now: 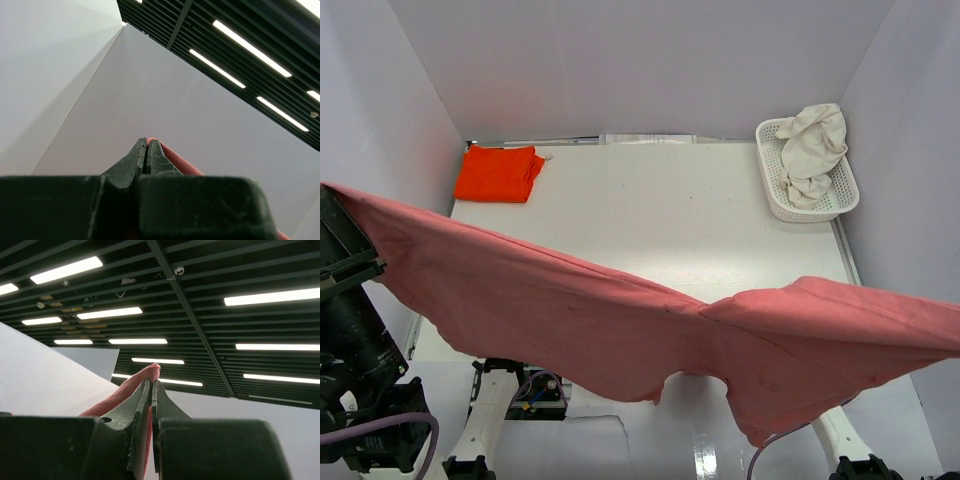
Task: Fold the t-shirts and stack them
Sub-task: Flatten out the tshirt
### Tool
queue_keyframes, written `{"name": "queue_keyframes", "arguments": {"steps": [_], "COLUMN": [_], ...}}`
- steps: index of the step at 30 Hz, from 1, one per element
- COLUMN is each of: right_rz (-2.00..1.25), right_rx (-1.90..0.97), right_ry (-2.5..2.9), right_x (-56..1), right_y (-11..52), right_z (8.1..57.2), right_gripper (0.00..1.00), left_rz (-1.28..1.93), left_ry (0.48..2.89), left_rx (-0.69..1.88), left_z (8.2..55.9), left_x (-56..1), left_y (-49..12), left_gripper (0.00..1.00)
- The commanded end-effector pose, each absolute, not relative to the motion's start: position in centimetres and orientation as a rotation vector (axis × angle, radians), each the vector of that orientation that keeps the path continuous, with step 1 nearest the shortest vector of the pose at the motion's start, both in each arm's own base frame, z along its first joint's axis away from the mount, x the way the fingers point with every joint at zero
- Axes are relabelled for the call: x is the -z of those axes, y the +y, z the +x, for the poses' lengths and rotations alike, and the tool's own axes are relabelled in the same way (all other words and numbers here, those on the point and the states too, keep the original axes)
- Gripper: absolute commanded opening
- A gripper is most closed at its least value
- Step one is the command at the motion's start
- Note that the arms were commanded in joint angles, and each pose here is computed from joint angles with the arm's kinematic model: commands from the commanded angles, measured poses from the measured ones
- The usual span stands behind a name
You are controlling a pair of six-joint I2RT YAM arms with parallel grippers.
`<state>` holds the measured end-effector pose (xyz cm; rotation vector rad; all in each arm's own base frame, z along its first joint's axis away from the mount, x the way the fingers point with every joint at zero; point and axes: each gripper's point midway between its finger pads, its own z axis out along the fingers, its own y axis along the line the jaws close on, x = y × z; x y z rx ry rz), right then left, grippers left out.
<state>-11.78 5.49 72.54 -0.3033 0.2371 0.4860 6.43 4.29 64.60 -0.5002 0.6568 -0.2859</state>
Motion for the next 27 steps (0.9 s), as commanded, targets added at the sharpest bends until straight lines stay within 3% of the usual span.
{"name": "queue_keyframes", "arguments": {"steps": [1, 5, 9, 15, 17, 27], "right_rz": [-0.236, -0.218, -0.183, -0.131, -0.094, -0.062], "right_rx": [-0.506, -0.553, -0.605, -0.675, -0.695, -0.764], "right_ry": [0.333, 0.523, 0.768, 1.007, 1.149, 1.525], "right_x": [-73.7, -70.7, -63.3, -53.3, -47.5, -33.2], "right_y": [5.3, 6.5, 7.8, 8.9, 9.3, 11.3], "right_z": [-7.0, 0.1, 8.5, 14.0, 17.0, 22.7], "right_gripper": [0.08, 0.08, 0.08, 0.08, 0.08, 0.08], "left_rz": [-0.513, -0.499, -0.514, -0.535, -0.542, -0.546], "left_ry": [0.745, 0.835, 0.941, 1.117, 1.174, 1.482], "left_rx": [0.254, 0.263, 0.291, 0.278, 0.271, 0.332], "left_z": [10.8, 15.3, 18.9, 23.4, 24.5, 30.0], "left_x": [-62.7, -59.5, -54.6, -46.4, -43.8, -32.2], "left_y": [4.5, 3.9, 3.3, 2.8, 2.7, 0.5], "left_gripper": [0.0, 0.0, 0.0, 0.0, 0.0, 0.0]}}
